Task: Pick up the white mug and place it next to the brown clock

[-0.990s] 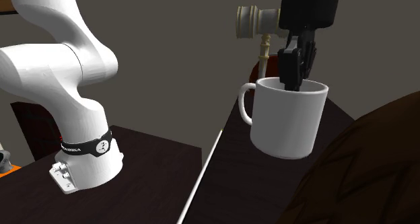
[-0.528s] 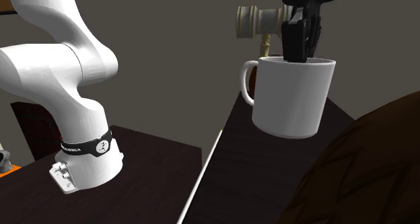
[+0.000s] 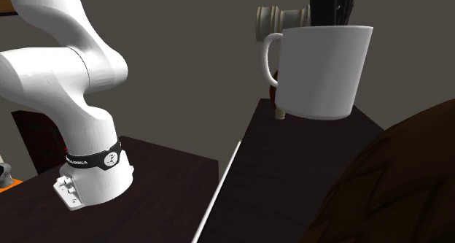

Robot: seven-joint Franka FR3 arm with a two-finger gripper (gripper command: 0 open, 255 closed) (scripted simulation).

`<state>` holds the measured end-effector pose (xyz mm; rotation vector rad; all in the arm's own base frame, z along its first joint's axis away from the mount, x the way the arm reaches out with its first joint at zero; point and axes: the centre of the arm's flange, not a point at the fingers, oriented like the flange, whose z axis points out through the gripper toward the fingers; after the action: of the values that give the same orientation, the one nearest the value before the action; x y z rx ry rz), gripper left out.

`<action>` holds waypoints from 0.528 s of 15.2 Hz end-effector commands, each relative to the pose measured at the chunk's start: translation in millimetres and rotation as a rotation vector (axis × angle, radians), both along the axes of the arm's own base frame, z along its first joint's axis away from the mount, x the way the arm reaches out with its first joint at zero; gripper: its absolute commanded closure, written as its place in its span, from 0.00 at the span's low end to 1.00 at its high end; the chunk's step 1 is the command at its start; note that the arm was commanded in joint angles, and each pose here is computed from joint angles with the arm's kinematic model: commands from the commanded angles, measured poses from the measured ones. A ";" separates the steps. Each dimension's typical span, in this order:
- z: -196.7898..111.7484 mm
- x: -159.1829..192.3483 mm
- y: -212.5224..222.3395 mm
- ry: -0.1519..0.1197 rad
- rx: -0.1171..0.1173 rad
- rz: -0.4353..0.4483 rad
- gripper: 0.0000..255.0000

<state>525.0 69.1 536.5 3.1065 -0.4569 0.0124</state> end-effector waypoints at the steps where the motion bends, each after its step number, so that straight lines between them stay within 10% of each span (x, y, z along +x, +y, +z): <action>1: 11.7 0.3 0.7 0.000 0.000 0.000 1.00; 8: 48.7 0.3 0.7 0.000 0.000 0.000 1.00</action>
<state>525.8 70.0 579.3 3.1065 -0.4569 0.0123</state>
